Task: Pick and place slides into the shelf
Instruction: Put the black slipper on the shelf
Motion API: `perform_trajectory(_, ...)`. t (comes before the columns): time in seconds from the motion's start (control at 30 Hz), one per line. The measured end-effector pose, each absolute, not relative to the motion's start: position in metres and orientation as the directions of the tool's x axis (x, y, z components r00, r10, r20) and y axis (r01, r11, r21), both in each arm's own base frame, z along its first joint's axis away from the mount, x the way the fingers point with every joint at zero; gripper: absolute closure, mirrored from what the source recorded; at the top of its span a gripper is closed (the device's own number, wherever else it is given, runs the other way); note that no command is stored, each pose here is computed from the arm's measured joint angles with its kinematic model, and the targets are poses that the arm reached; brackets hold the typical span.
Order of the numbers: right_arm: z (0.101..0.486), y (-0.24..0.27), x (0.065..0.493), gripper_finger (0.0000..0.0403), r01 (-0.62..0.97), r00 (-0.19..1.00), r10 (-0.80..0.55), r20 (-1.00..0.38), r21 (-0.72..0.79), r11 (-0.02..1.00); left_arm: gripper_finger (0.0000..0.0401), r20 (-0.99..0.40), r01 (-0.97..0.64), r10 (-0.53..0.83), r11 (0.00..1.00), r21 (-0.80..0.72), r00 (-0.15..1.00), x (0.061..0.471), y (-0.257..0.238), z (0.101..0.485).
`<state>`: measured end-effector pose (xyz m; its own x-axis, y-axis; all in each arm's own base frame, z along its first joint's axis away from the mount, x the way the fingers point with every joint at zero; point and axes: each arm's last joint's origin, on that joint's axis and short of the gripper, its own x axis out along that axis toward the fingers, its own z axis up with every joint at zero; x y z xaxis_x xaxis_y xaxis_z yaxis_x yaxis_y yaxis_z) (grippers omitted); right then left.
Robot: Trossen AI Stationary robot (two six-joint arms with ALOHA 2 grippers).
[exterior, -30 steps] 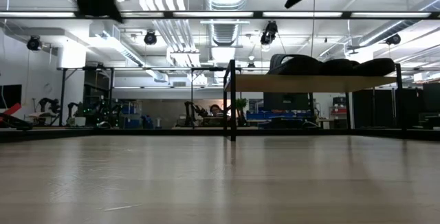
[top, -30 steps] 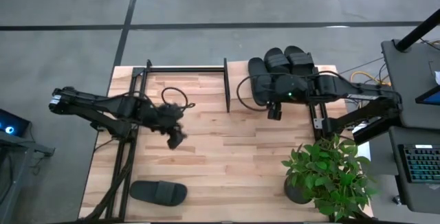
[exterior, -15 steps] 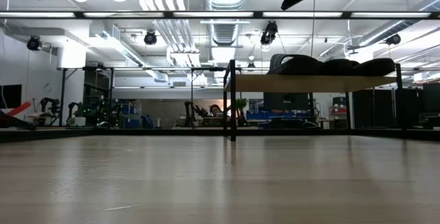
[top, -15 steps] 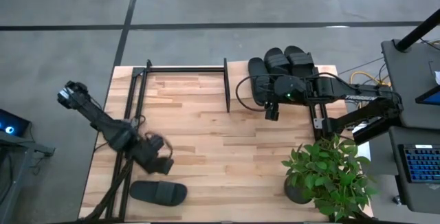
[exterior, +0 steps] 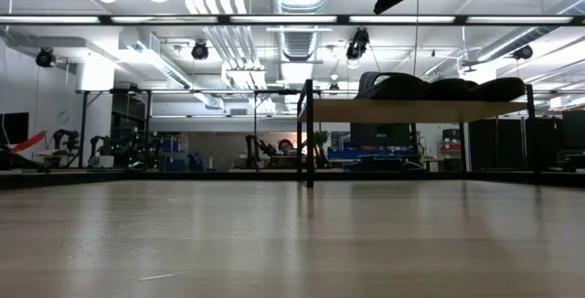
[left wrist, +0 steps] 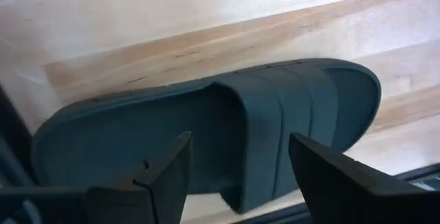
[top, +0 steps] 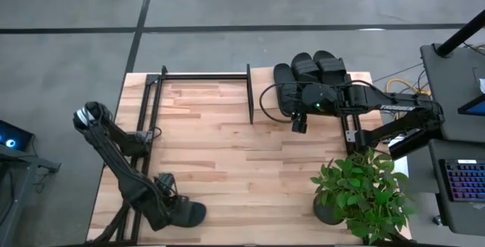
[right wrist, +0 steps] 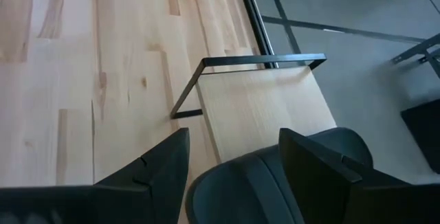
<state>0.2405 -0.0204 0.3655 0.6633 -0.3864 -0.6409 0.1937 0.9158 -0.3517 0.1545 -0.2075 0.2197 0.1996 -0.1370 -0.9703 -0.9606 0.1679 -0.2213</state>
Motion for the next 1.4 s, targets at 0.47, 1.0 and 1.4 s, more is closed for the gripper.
perform_trajectory(0.47,0.365,-0.020,0.240,0.0188,0.206,0.662,-0.386,-0.642,-0.339,0.918,0.0177,-0.951,-0.935,-0.123,0.184,-0.302,0.283,0.164,-0.219,0.208)
perform_trajectory(1.0,0.365,-0.020,0.240,0.0188,0.200,0.661,-0.386,-0.643,-0.345,0.917,0.0178,-0.860,-0.859,-0.241,0.146,-0.491,0.450,0.166,-0.219,0.173)
perform_trajectory(1.4,0.365,-0.020,0.240,0.0188,0.206,0.662,-0.386,-0.642,-0.339,0.918,0.0329,-0.815,-0.785,-0.278,0.241,-0.571,0.508,0.166,-0.217,0.174)
